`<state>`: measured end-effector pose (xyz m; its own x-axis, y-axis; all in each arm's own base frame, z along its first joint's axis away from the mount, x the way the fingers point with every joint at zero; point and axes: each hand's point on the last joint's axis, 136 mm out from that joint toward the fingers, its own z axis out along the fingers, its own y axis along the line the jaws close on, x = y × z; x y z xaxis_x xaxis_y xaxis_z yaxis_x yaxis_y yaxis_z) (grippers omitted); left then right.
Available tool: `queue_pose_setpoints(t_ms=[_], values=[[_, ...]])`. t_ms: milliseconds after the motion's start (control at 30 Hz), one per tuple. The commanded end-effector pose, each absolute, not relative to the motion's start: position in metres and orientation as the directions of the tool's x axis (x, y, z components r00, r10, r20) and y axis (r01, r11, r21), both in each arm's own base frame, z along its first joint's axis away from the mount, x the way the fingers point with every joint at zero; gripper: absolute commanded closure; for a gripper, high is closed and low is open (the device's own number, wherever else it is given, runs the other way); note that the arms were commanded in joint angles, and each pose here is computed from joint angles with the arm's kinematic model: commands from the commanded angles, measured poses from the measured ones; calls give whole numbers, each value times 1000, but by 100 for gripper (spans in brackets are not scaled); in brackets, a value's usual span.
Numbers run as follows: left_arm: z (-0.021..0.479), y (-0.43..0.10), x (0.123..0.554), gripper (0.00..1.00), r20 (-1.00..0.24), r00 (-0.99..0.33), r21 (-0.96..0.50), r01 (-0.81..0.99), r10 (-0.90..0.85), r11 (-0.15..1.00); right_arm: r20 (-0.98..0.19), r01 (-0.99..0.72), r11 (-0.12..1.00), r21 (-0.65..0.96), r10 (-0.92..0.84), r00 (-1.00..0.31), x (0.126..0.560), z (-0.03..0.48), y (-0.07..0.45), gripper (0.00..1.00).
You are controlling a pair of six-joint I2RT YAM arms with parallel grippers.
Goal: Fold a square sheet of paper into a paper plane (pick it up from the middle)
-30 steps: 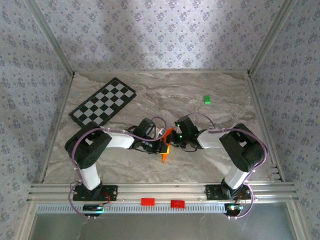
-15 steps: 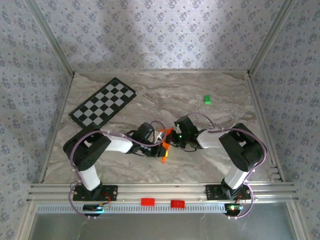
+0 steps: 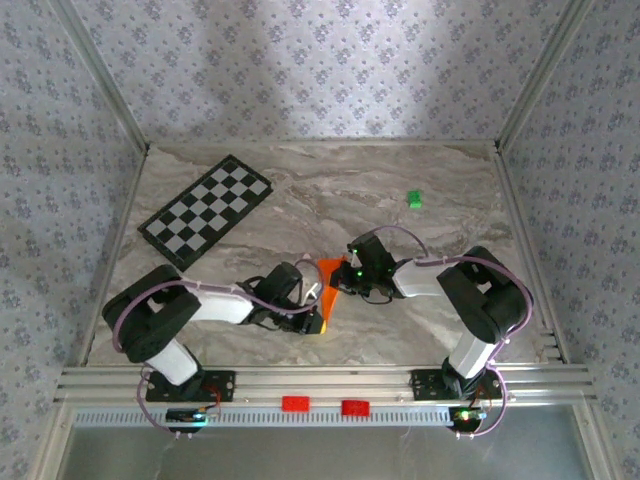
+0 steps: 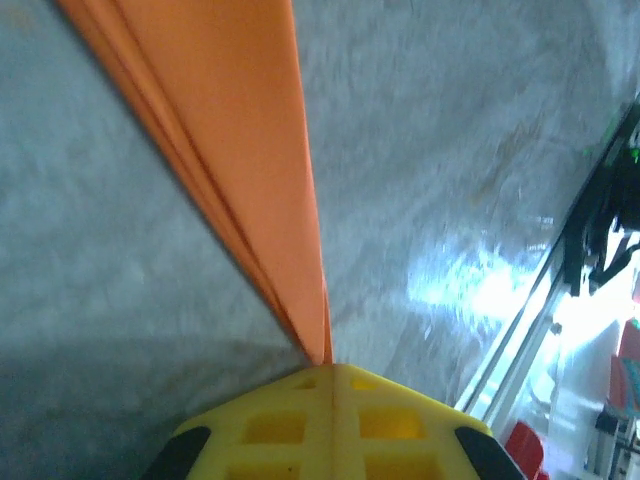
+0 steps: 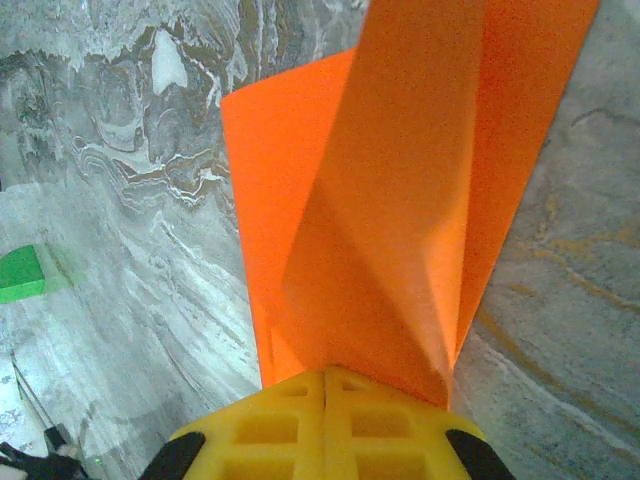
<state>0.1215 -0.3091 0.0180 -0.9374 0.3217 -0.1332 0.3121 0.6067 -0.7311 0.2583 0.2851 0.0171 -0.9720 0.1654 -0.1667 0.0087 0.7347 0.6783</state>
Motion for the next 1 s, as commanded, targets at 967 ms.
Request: queue_pose_setpoints(t_ms=[967], values=[[49, -342, 218, 100, -203, -974, -785, 221, 96, 580, -22, 163, 832, 531, 205, -979, 223, -39, 253, 96]])
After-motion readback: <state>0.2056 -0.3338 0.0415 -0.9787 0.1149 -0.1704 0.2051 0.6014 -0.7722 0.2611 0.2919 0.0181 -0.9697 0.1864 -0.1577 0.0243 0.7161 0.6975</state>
